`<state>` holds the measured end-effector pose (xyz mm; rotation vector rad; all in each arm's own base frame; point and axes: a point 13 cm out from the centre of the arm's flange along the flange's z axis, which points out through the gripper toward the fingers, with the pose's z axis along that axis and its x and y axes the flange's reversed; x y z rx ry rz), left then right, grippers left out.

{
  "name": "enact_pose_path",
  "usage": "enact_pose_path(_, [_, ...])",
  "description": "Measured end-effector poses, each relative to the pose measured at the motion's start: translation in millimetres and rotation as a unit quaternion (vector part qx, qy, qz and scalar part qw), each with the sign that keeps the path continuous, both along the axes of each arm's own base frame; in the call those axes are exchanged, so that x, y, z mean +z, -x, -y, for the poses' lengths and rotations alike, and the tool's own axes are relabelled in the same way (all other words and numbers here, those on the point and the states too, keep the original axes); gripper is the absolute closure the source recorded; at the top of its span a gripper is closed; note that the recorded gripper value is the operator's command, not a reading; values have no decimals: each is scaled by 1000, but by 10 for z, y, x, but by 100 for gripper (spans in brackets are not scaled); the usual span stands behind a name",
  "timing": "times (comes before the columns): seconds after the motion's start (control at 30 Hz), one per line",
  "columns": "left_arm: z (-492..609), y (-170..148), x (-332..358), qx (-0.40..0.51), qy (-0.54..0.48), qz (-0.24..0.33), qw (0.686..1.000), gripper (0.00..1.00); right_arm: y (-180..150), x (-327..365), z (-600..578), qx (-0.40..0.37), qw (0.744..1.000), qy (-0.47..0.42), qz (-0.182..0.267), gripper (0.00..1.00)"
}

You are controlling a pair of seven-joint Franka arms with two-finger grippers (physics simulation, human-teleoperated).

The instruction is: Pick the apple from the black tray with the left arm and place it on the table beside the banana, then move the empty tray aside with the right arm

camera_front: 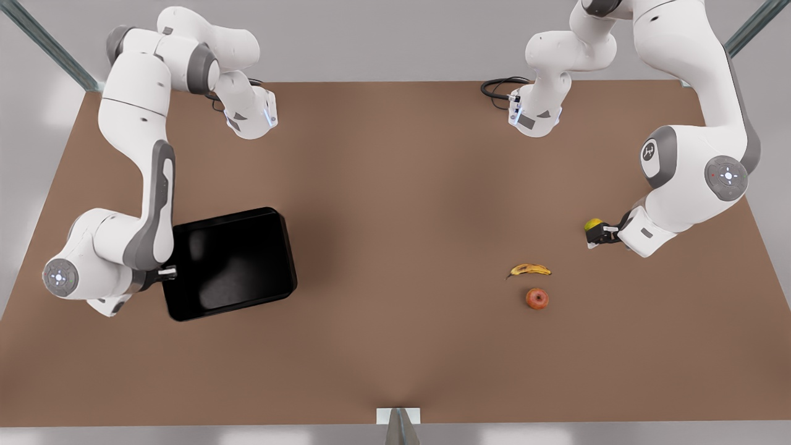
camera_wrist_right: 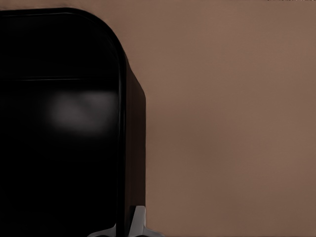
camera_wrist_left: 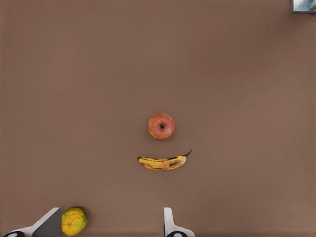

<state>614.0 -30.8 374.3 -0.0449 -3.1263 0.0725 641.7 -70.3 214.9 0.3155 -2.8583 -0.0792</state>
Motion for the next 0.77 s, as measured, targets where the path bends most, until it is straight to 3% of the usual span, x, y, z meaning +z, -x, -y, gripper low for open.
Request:
enact_pose_path(0.03, [0, 0, 0, 0, 0, 0, 1000, 0, -15, -47, 0, 5, 1000, -2, 1, 78])
enact_pose_path(0.07, [0, 0, 0, 0, 0, 0, 1000, 0, -28, -87, 3, 11, 1000, -3, 2, 53])
enact_pose_path(0.1, [0, 0, 0, 0, 0, 0, 1000, 0, -45, -105, 3, 17, 1000, -4, 5, 17])
enact_pose_path(0.13, [0, 0, 0, 0, 0, 0, 1000, 0, -62, -114, 3, 22, 1000, -4, 8, 0])
enact_pose_path(0.27, [0, 2, -4, 0, 0, 0, 1000, 0, -180, 50, -53, 44, 999, -3, 31, 0])
enact_pose_path(0.47, [1, 0, 0, 0, 0, 0, 1000, 0, -168, 1355, -799, 110, 987, -60, 105, 0])
enact_pose_path(0.77, [32, -73, 48, -3, 0, 7, 1000, 0, 20, 1631, -959, 47, 995, 0, 85, 0])
